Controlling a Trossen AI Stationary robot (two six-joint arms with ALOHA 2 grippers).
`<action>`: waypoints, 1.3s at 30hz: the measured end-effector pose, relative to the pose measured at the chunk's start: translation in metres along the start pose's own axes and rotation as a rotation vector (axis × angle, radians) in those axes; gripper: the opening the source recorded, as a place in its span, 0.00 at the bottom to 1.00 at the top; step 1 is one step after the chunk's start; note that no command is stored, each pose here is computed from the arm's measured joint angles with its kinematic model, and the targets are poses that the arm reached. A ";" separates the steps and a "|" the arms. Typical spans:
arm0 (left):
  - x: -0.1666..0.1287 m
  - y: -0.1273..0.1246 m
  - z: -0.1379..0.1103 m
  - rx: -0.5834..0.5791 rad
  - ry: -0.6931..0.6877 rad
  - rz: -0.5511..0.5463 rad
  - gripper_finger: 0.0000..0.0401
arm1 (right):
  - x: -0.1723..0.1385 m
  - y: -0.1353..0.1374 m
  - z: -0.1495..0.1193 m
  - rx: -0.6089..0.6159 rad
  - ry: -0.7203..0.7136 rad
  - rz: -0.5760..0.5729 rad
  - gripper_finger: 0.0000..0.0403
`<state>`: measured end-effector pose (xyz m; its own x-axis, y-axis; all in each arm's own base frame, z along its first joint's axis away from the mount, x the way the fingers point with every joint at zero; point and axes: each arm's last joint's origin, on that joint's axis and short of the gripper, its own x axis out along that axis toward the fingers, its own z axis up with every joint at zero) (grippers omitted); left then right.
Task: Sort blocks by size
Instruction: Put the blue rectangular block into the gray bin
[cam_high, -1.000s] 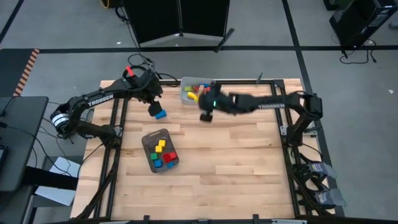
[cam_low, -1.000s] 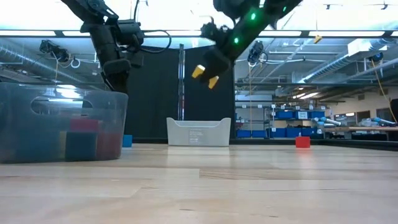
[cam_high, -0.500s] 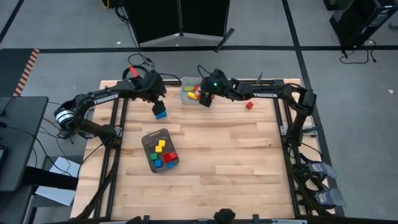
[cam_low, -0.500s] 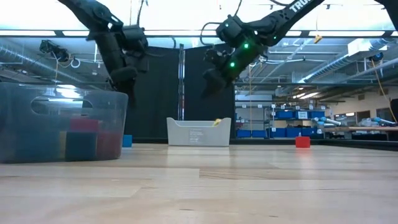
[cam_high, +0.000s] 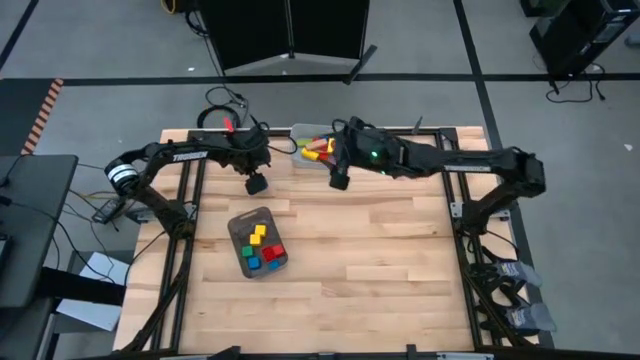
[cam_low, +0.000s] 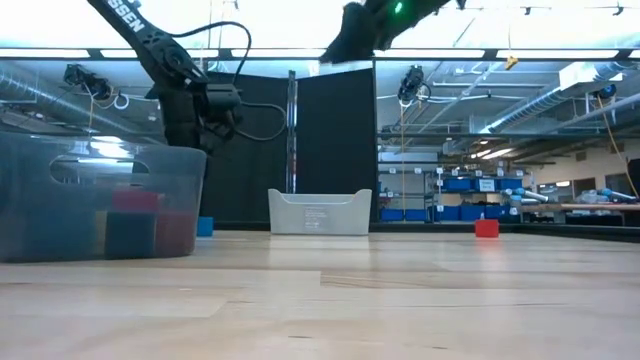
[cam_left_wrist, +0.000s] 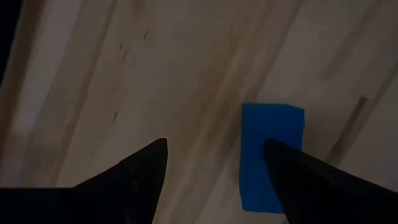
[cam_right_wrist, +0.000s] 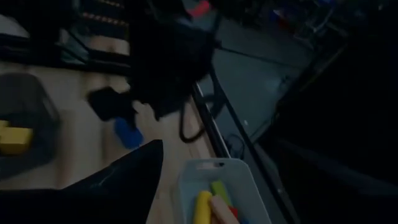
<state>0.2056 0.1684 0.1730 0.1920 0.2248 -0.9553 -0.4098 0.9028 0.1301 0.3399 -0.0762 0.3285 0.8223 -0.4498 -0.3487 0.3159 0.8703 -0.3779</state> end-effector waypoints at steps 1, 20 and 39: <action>0.000 0.000 0.000 0.000 -0.002 -0.006 0.69 | -0.008 0.003 0.004 -0.005 -0.006 -0.002 0.77; -0.011 -0.004 0.000 -0.016 -0.046 -0.124 0.69 | -0.064 0.034 0.020 -0.034 0.028 -0.036 0.72; 0.033 -0.019 -0.012 0.013 0.046 -0.049 0.52 | -0.067 0.041 0.021 -0.028 0.019 -0.014 0.71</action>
<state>0.2093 0.1543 0.1358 0.1704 0.1633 -0.9718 -0.3890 0.9172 0.0859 0.3078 -0.0060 0.3544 0.8089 -0.4655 -0.3591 0.3135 0.8582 -0.4063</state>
